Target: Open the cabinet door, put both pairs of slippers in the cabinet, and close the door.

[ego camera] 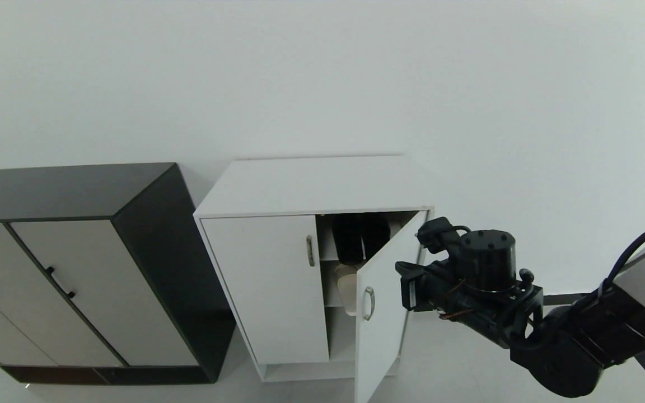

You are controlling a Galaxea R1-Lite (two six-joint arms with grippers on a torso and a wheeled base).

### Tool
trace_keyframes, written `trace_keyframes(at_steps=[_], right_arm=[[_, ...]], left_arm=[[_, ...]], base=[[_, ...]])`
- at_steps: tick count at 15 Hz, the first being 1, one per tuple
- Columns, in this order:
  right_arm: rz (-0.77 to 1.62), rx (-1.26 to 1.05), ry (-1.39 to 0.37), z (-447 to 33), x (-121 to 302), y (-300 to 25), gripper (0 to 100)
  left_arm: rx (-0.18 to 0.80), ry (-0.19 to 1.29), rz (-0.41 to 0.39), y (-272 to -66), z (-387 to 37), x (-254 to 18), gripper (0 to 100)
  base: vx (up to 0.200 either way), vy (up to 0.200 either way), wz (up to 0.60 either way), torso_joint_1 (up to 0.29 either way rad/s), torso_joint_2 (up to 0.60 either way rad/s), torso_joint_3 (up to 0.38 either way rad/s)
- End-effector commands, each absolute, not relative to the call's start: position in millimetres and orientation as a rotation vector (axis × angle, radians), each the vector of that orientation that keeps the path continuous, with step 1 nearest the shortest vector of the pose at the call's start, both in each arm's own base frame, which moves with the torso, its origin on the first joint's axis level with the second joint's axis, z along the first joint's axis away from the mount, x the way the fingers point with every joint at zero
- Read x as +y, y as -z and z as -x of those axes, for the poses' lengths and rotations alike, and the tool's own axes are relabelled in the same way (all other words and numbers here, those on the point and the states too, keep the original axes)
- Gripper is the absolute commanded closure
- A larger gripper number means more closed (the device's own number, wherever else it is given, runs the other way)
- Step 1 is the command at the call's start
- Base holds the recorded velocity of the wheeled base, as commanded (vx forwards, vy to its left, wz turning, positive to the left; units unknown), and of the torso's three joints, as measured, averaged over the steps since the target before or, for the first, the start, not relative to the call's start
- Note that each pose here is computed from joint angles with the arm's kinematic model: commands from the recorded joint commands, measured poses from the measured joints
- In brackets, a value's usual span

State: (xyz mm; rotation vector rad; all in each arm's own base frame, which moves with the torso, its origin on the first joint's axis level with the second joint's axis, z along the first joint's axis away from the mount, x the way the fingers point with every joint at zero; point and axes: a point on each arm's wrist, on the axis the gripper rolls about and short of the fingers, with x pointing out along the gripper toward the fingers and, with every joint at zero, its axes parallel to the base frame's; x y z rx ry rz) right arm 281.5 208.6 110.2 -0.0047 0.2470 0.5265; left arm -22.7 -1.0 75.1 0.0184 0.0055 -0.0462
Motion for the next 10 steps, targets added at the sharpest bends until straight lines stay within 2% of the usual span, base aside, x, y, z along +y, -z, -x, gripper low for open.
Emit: trace_keyframes(at_steps=[1,5,8,10], right_arm=[[-0.009,0.256,-0.596,-278.9,189.2,-99.2,100],[0.019,0.274,-0.793,-275.8,157.2,-82.3,100],[0.049,0.291,-0.818,-278.2,151.8,-69.9,100],[0.047,0.277,-0.818,-278.8,151.1,-66.7,100]], left_arm=[[0.006,0.046,-0.018,-75.0,22.7,-1.0,100],[0.006,0.046,-0.018,-75.0,22.7,-1.0,100],[0.006,0.046,-0.018,-75.0,22.7,-1.0,100],[0.006,0.046,-0.018,-75.0,22.7,-1.0,100]], base=[[0.0,0.0,0.0,0.0,0.0,0.0],[0.0,0.0,0.0,0.0,0.0,0.0],[0.0,0.0,0.0,0.0,0.0,0.0],[0.2,0.0,0.0,0.0,0.0,0.002]])
